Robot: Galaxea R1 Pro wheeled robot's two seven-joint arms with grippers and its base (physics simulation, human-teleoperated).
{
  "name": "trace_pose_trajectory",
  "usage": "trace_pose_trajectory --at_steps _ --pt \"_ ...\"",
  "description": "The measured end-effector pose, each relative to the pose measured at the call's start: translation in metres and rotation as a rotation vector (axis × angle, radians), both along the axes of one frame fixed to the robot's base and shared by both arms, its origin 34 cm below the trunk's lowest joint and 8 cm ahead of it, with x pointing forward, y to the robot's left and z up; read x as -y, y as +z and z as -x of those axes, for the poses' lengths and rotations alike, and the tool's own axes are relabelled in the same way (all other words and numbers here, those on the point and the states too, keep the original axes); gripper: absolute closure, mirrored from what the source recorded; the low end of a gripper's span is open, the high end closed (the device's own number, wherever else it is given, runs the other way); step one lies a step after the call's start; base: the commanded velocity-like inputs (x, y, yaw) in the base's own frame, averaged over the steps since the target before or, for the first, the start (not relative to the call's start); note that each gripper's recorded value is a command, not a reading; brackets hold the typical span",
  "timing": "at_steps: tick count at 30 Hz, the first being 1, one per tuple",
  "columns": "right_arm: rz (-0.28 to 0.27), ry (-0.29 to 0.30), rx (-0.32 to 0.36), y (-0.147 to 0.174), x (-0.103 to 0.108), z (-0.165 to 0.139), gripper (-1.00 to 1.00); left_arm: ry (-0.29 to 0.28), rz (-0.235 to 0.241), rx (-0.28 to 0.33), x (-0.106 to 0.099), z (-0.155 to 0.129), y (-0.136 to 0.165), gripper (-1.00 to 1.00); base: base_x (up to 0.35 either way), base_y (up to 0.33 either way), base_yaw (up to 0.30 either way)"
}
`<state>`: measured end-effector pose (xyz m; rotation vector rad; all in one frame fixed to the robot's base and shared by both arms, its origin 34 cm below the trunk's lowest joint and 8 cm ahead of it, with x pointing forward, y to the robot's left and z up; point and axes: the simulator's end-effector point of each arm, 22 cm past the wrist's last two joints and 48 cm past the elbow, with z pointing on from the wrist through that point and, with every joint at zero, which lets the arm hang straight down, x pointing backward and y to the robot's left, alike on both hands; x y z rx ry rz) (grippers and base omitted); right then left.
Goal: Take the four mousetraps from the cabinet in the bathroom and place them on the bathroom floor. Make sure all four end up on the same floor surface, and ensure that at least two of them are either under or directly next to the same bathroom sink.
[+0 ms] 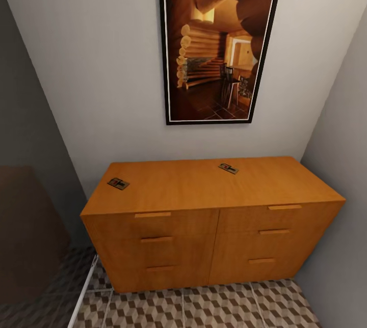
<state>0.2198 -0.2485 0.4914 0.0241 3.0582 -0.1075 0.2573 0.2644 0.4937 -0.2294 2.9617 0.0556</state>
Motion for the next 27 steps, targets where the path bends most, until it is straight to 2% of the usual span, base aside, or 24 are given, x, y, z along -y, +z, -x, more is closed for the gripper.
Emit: trace_pose_trajectory --at_steps 10,15,17,18,20,21,24,25,27 --pt "0.001 0.007 0.007 0.0 0.0 -0.002 -1.0 -0.017 -0.001 0.007 -0.001 -0.003 0.0 -1.0 0.0 0.0 0.0" --pt "-0.007 0.012 0.01 0.0 0.0 -0.004 -1.0 -0.022 0.008 0.084 0.0 -0.041 0.006 -1.0 0.0 0.0 0.0" --pt "-0.003 0.01 0.016 0.0 0.004 -0.008 -1.0 -0.028 0.015 0.149 0.002 -0.074 0.014 -1.0 0.0 0.0 0.0" --pt "-0.003 0.01 0.015 0.0 0.004 -0.008 -1.0 -0.028 0.015 0.151 0.002 -0.075 0.014 -1.0 0.0 0.0 0.0" --pt "0.004 0.009 0.027 0.001 0.009 -0.014 -1.0 -0.034 0.02 0.188 0.004 -0.095 0.02 -1.0 0.0 0.0 0.0" --pt "0.015 0.005 0.053 0.002 0.016 -0.028 -1.0 -0.048 0.028 0.217 0.008 -0.116 0.026 -1.0 0.0 0.0 0.0" --pt "0.025 0.0 0.077 0.003 0.022 -0.042 -1.0 -0.063 0.035 0.222 0.013 -0.128 0.031 -1.0 0.0 0.0 0.0" --pt "0.035 -0.004 0.099 0.005 0.029 -0.055 -1.0 -0.089 0.04 0.221 0.019 -0.138 0.035 -1.0 0.0 0.0 0.0" --pt "0.037 -0.004 0.105 0.006 0.031 -0.058 -1.0 -0.097 0.04 0.221 0.02 -0.14 0.036 -1.0 0.0 0.0 0.0"
